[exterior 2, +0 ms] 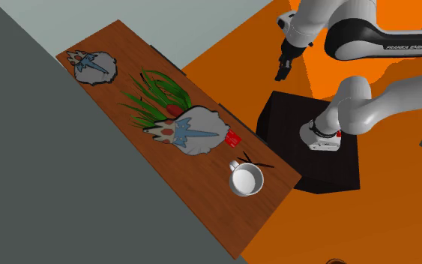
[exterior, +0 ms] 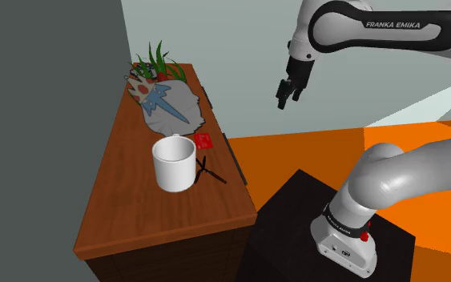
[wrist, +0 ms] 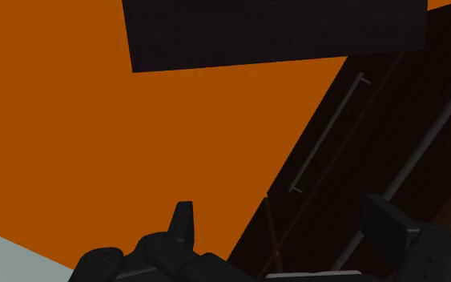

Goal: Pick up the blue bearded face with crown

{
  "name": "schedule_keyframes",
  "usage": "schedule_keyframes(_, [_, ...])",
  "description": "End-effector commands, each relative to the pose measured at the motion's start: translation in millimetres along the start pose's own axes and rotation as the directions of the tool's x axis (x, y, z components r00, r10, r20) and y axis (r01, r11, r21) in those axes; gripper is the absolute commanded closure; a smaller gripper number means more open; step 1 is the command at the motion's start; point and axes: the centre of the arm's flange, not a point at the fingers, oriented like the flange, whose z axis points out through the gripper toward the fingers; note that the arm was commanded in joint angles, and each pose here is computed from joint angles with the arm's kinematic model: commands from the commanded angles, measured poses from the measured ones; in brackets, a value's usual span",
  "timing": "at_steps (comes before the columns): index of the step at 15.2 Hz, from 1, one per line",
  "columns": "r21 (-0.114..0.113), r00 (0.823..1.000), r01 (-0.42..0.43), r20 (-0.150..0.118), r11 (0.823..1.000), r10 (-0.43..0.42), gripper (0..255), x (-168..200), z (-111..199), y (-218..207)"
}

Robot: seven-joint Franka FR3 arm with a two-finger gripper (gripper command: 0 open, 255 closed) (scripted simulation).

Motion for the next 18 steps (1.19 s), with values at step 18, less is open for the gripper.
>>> schedule_keyframes(18, [0.471, 0.942, 0.334, -0.150, 0.816, -0.299, 0, 147.3, 13.6, -91.3])
